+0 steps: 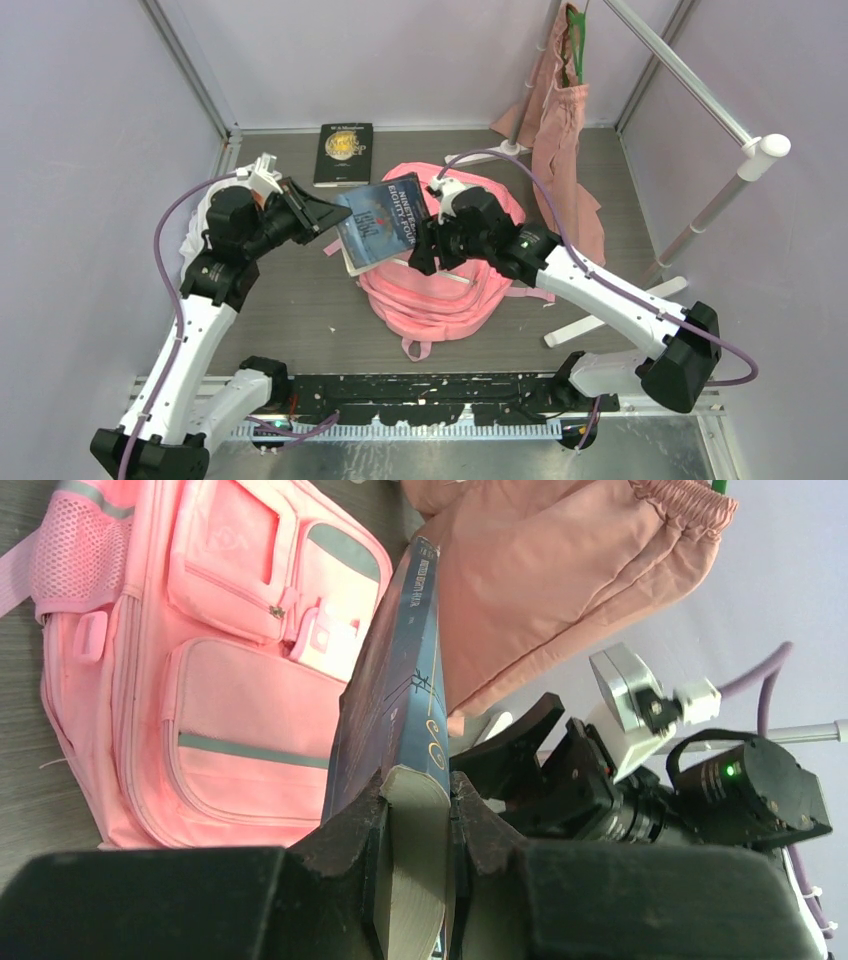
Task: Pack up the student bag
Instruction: Place the book in the student bag.
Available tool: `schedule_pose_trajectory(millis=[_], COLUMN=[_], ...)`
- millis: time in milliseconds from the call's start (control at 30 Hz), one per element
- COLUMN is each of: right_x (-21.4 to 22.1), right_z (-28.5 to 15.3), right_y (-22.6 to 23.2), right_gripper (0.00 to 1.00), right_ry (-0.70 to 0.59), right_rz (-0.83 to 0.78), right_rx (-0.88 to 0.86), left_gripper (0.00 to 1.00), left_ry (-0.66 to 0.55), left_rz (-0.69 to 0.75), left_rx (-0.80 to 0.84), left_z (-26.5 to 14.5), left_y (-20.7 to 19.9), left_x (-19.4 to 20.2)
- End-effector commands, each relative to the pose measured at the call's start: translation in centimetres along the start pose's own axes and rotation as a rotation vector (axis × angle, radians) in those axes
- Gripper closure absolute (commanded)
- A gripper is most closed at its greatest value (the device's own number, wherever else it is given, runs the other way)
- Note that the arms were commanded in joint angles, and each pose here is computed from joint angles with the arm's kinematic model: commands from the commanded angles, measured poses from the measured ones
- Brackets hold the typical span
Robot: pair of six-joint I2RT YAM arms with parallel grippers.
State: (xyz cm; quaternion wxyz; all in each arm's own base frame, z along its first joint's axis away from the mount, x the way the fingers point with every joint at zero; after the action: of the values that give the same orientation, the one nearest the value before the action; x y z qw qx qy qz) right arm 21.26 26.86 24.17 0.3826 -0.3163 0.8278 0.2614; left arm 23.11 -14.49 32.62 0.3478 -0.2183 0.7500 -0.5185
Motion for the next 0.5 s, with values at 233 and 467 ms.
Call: schedule_pose_trajectory(millis=[233,467], right_x=[-1.0,0.4], right_z=[-0.7,0.2], right_y=[1.9,3.1], right_gripper=[0.34,0.34], right_ry=[-0.062,-0.019], right_rz=[-0.200,-0.273], right_rx=[0.074,0.076], left_gripper=[1.00,1.00], left_ry=[-0.052,-0.078], left_rz=[0.087,0.100], left_rx=[0.164,0.097], left_z=[-2.7,-2.9], left_y=[-4.8,-4.3], left_x=[-0.4,-0.8])
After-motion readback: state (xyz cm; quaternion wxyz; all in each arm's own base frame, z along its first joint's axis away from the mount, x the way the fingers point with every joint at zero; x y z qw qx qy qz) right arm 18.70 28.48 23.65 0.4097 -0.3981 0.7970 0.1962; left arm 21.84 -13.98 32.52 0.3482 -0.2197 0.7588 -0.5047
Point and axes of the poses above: each gripper's point midway between its finger pads, its own z axis out along the fingers, its own y axis along the line the jaws close on, x = y × z, the point moved 4 cm from there along -z, back along the fingers, and after that the axes turned 15 degrees about -z, right-handed, at the moved point
